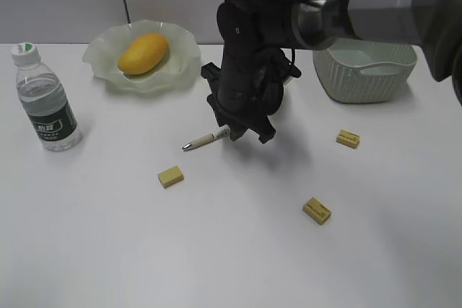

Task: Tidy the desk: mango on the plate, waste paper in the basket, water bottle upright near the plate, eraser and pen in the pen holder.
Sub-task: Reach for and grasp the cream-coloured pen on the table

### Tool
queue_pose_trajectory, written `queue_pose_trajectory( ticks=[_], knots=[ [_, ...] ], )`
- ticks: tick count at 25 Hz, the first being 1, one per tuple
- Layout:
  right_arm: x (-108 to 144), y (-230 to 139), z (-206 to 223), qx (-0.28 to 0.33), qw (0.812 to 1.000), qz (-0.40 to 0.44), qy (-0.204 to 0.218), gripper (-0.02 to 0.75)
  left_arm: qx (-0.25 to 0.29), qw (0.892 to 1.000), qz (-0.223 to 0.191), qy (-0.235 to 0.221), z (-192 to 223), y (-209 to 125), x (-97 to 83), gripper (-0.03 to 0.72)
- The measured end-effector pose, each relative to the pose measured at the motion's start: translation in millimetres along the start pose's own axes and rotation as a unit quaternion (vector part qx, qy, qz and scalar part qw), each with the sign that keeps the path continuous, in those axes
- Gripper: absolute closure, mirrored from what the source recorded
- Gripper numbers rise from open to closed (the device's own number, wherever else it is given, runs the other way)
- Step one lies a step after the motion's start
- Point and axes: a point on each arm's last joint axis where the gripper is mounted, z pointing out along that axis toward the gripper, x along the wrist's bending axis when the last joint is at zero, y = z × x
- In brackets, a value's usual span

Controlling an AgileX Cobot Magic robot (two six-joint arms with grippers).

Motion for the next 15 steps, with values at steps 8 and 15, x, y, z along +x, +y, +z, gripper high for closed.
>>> queue_pose_trajectory(
  ticks=[8, 15],
  knots=[
    [8.7, -2.1, 17.0, 0.009, 1.0, 0.018, 0.007, 0.422, 0.0, 1.0, 0.0, 0.0, 0.0, 0.0, 0.0, 0.316],
    [5.6, -0.3, 24.0, 0.01, 1.0, 0.024, -0.013, 0.395, 0.0, 1.0, 0.0, 0.0, 0.0, 0.0, 0.0, 0.316]
  ],
)
